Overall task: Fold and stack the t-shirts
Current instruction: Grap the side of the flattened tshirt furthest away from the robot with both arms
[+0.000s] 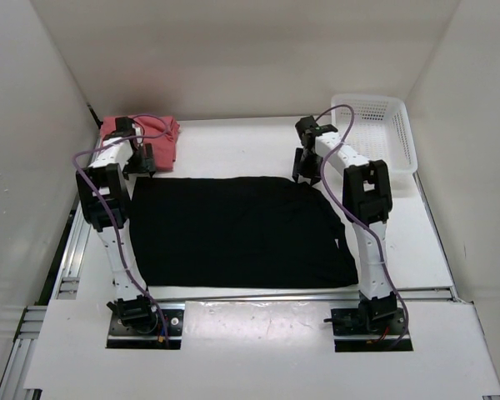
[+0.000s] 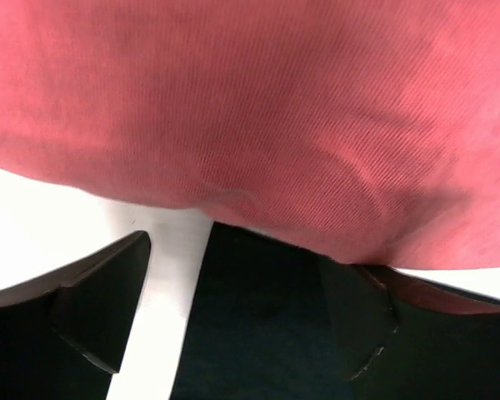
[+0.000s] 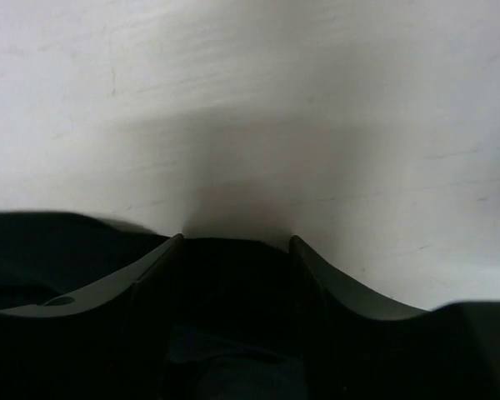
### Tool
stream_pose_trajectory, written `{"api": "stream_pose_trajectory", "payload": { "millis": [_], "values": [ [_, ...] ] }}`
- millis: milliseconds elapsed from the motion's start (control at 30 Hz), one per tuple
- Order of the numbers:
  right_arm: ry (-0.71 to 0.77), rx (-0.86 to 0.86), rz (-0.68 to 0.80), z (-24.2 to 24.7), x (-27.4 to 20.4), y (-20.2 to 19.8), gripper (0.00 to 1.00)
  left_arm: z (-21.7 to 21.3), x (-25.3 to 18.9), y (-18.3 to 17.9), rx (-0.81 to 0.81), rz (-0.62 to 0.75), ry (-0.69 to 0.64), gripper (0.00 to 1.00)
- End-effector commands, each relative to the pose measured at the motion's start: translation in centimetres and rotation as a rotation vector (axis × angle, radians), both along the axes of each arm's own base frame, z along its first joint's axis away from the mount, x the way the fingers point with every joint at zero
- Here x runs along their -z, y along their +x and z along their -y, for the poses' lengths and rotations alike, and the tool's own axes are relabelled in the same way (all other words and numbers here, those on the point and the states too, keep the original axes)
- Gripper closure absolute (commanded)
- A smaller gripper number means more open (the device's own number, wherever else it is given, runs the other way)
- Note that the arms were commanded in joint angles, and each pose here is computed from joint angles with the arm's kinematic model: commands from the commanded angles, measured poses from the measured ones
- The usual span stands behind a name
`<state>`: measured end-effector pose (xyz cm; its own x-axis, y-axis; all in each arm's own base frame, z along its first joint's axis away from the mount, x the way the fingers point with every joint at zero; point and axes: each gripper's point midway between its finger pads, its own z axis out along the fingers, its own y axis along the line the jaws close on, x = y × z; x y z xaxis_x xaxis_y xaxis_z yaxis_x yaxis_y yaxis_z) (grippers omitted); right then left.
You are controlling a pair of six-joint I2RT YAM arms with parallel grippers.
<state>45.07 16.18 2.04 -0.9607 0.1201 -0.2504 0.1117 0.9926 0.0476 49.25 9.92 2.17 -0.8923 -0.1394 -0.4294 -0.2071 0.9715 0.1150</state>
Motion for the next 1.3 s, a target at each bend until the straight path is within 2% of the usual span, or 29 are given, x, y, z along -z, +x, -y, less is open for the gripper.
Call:
{"api": "stream_pose_trajectory", "payload": {
  "millis": [0, 100, 167, 300, 367, 433, 500, 533, 567, 600, 633, 733, 833, 933, 967, 1000, 1033, 1133, 1167, 1200, 1233, 1267],
  "values": [
    [0.049, -0.034, 0.006, -1.1, -2.2, -1.1, 0.48, 0.4, 2.4, -0.6, 0.008, -0.041, -0.035, 0.14],
    [0.079, -0.041, 0.03, -1.5, -3.7, -1.0, 0.52, 1.7, 1.9, -1.4, 0.035, -0.038, -0.096, 0.26],
    [0.11, -0.049, 0.05, -2.0, -5.1, -1.0, 0.52, 2.7, 0.9, -2.3, 0.055, -0.026, -0.14, 0.26],
    [0.134, -0.067, 0.029, -2.3, -4.9, -1.7, 0.49, 3.8, 0.1, -3.7, 0.074, -0.025, -0.185, 0.26],
    [0.138, -0.069, 0.013, -2.3, -4.5, -2.1, 0.5, 3.6, 1.0, -3.9, 0.067, -0.045, -0.174, 0.35],
    [0.134, -0.068, 0.0, -2.2, -4.1, -2.5, 0.5, 2.8, 2.2, -4.5, 0.046, -0.082, -0.136, 0.38],
    [0.129, -0.067, -0.018, -2.0, -3.9, -2.9, 0.5, 2.4, 2.7, -4.7, 0.036, -0.092, -0.138, 0.5],
    [0.126, -0.077, -0.017, -2.0, -3.8, -2.9, 0.5, 2.4, 2.7, -4.7, 0.036, -0.092, -0.138, 0.59],
    [0.106, -0.071, -0.012, -1.7, -3.3, -2.6, 0.5, 2.4, 2.7, -4.7, 0.036, -0.092, -0.138, 0.82],
    [0.088, -0.078, -0.02, -1.4, -2.6, -2.6, 0.5, 2.3, 2.3, -4.3, 0.036, -0.079, -0.135, 0.9],
    [0.085, -0.077, -0.029, -1.4, -2.2, -2.7, 0.5, 2.3, 2.0, -3.9, 0.037, -0.068, -0.133, 0.9],
    [0.07, -0.084, 0.001, -1.0, -2.1, -1.1, 0.42, 2.1, 0.7, -3.1, 0.039, -0.034, -0.127, 0.9],
    [0.047, -0.089, 0.019, -0.7, -1.9, -0.5, 0.41, 2.2, -1.3, -2.4, 0.047, 0.012, -0.108, 0.9],
    [0.055, -0.081, 0.035, -0.9, -1.3, 0.0, 0.56, 2.6, -2.3, -2.8, 0.053, 0.024, -0.097, 0.9],
    [0.046, -0.078, 0.038, -0.8, -1.3, 0.0, 0.77, 2.4, -2.4, -3.1, 0.048, 0.021, -0.088, 0.9],
    [0.046, -0.069, 0.027, -0.8, -0.8, 0.0, 0.91, 2.4, -3.7, -2.9, 0.049, 0.05, -0.083, 0.9],
    [0.015, -0.04, 0.038, -0.2, -0.7, 0.2, 1.0, 2.3, -4.2, -3.1, 0.045, 0.058, -0.072, 0.9],
    [0.031, -0.012, 0.157, 0.3, -5.1, 1.3, 1.0, 2.3, -8.0, -3.5, 0.048, 0.136, -0.058, 0.9],
    [0.046, -0.007, 0.237, 0.5, -8.7, 1.4, 1.0, 2.2, -8.9, -4.0, 0.044, 0.144, -0.049, 0.9],
    [0.045, 0.007, 0.275, 1.2, -10.3, 1.4, 1.0, 2.1, -9.1, -4.8, 0.036, 0.14, -0.034, 0.9],
    [0.047, 0.008, 0.282, 1.5, -10.7, 0.5, 1.0, 2.0, -10.8, -5.5, 0.031, 0.175, -0.019, 0.9],
    [0.066, 0.009, 0.34, 1.8, -13.8, -0.4, 1.0, 1.7, -11.2, -6.3, 0.021, 0.177, -0.001, 0.9]
  ]
}}
